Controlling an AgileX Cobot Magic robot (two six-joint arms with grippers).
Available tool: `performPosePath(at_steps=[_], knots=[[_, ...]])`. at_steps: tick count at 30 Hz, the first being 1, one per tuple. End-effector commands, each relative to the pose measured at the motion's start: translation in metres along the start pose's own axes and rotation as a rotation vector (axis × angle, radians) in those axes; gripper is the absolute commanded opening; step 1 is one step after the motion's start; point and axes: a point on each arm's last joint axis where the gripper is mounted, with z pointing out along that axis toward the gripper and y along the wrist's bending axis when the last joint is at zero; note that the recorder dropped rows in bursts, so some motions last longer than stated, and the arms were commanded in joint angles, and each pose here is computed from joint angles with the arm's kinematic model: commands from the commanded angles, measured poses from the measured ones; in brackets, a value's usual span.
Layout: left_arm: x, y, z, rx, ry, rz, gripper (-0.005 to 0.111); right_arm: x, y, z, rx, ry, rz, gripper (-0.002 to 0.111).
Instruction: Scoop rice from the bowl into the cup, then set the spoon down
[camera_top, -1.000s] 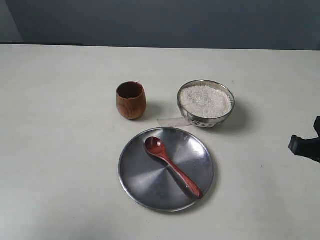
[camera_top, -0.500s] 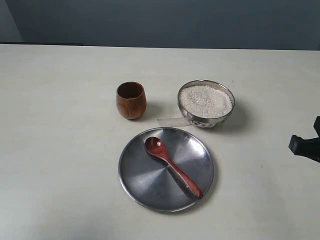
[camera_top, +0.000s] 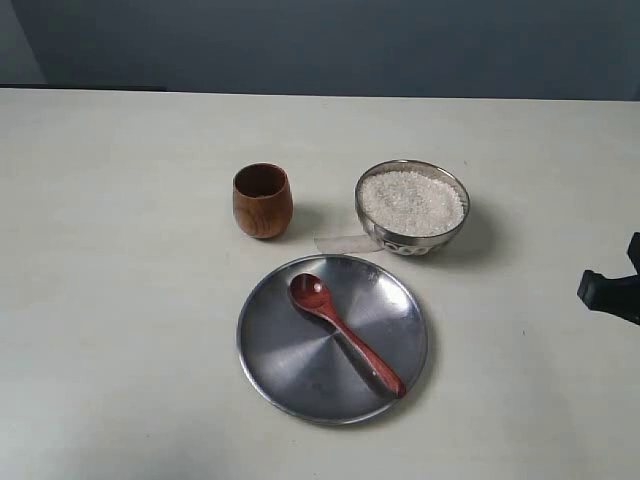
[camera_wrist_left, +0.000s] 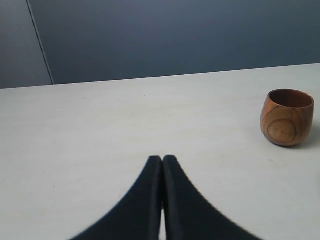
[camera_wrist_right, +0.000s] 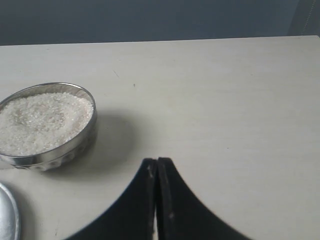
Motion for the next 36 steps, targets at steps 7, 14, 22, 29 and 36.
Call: performPosePath(at_steps=[7,14,22,29,36], knots=[[0.0016,-0.0003,-0.0001,0.004,0.001,0.045,0.0,0.0004,-0.0004,-0.0005,-0.002,-0.007,-0.006,0.0],[0.0002,-0.0003,-0.0001,0.004,-0.014,0.045,0.0,0.0004,-0.0004,-0.0005,-0.002,-0.007,-0.006,0.0],[0.0002,-0.0003,-0.0001,0.004,-0.014,0.045,0.0,0.0004,-0.0004,-0.0005,-0.002,-0.007,-0.006,0.0],[0.0002,-0.0003,-0.0001,0.004,-0.014,0.045,0.0,0.0005,-0.0005,-0.0005,-0.002,-0.006,-0.005,0.0],[0.0002,-0.0003,-0.0001,0.004,-0.014,0.045,0.0,0.0024,-0.001,-0.0038,-0.023,0.022,0.077,0.0]])
